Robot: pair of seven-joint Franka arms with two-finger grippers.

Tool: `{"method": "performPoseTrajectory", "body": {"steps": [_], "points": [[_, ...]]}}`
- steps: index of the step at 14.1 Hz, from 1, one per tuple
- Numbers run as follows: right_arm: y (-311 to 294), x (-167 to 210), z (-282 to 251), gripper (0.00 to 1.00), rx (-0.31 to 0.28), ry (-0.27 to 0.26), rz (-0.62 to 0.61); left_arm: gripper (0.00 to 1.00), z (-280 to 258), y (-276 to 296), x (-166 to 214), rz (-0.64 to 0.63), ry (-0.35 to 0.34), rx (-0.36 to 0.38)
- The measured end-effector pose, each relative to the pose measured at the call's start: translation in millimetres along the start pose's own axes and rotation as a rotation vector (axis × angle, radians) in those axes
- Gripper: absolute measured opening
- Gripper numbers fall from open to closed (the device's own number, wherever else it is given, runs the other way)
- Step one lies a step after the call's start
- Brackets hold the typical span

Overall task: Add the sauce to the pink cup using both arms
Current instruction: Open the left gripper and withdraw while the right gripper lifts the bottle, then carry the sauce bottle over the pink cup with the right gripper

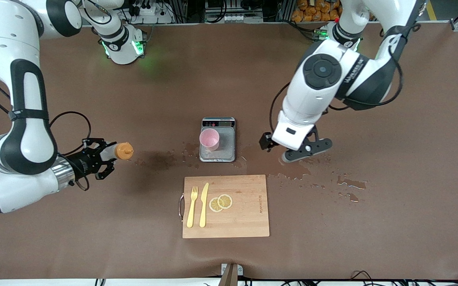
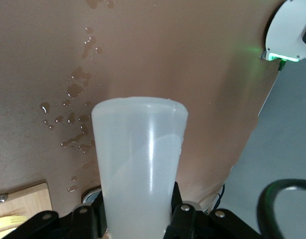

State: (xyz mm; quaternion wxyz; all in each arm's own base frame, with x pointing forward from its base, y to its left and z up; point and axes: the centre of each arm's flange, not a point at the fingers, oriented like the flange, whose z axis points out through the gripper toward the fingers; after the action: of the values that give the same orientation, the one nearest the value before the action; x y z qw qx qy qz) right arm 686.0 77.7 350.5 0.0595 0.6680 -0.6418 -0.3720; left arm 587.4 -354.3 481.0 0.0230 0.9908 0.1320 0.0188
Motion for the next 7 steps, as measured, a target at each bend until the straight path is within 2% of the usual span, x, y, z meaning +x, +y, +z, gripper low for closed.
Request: {"method": "performPoseTrajectory", "body": {"steps": [2, 4, 7], "points": [[2, -15, -2, 0.48, 0.023, 0.038, 0.028, 1.0, -7, -27, 12, 0.057, -0.015, 0.028], [3, -38, -7, 0.48, 0.092, 0.117, 0.064, 1.0, -17, -71, 33, 0.126, -0.015, 0.046], [13, -97, 1, 0.47, 0.169, 0.247, 0.112, 1.0, -26, -138, 62, 0.211, -0.024, 0.058]]}}
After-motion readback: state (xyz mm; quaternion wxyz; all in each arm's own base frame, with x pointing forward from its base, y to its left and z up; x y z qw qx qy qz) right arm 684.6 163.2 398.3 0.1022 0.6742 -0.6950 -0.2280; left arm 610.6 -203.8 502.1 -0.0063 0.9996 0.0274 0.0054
